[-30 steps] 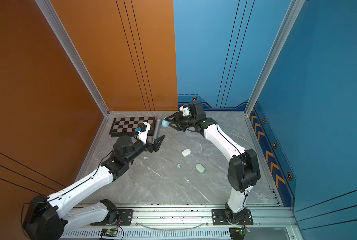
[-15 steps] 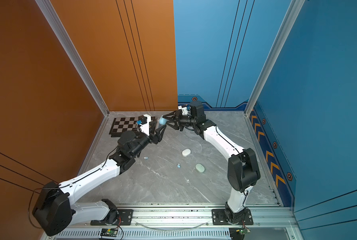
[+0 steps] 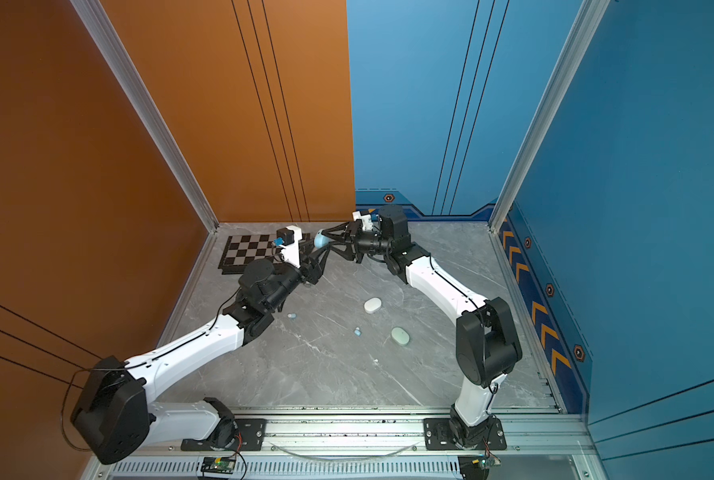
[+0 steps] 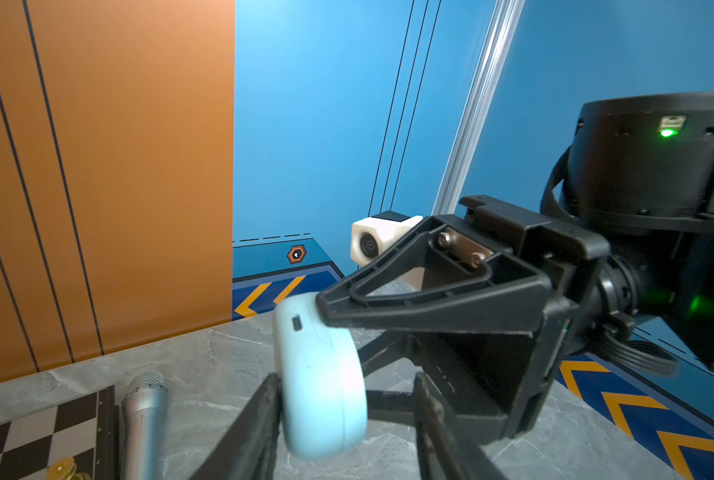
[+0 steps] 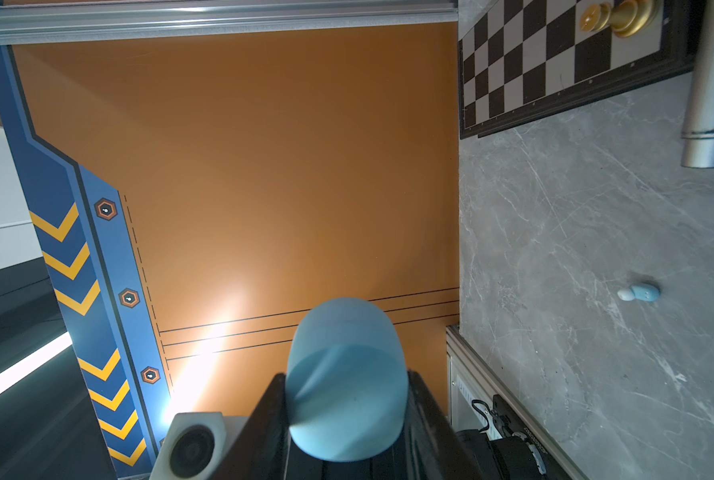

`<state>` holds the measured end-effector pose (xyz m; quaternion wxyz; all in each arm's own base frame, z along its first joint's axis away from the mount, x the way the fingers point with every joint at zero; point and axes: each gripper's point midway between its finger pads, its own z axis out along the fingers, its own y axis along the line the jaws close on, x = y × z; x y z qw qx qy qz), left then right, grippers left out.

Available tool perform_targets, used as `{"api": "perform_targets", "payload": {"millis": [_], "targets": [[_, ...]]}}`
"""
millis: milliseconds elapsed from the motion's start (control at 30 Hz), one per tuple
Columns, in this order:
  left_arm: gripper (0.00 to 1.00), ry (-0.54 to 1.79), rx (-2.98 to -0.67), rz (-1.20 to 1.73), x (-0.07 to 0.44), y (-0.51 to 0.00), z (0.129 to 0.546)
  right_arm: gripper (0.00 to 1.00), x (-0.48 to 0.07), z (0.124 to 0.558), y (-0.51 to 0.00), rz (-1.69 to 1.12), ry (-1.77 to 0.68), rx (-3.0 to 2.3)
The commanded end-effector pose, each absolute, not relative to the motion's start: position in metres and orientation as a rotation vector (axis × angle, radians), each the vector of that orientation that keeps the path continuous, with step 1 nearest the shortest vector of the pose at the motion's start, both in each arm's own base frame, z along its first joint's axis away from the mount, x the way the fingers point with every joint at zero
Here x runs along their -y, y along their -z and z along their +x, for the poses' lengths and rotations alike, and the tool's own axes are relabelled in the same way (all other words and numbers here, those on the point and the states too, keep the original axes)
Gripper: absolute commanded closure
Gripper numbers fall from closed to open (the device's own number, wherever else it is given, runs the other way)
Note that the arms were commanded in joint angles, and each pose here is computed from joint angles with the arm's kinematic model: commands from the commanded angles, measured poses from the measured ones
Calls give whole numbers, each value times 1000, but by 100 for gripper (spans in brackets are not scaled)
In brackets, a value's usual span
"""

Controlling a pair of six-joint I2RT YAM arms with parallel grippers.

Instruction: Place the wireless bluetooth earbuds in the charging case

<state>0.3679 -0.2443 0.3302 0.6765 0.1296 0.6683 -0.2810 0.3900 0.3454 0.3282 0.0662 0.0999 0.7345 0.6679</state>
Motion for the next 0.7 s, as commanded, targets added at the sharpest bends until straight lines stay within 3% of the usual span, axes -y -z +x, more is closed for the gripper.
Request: {"api": "perform_targets", "payload": {"millis": [0, 67, 367, 467, 667], "targets": [[57, 645, -1474, 288, 246, -341, 370, 78, -349, 372, -360, 177, -2081, -2139], [63, 648, -1478, 289, 246, -340, 372, 78, -351, 371, -361, 171, -2093, -2136], [72, 654, -1474, 301, 249, -342, 376, 76, -359, 366, -360, 148, -2142, -2148], [82, 663, -1466, 316, 252, -345, 375, 71, -358, 367, -359, 150, -2140, -2150], [99, 692, -1464, 334, 247, -344, 368, 31, -339, 370, -355, 86, -2035, -2143]]}}
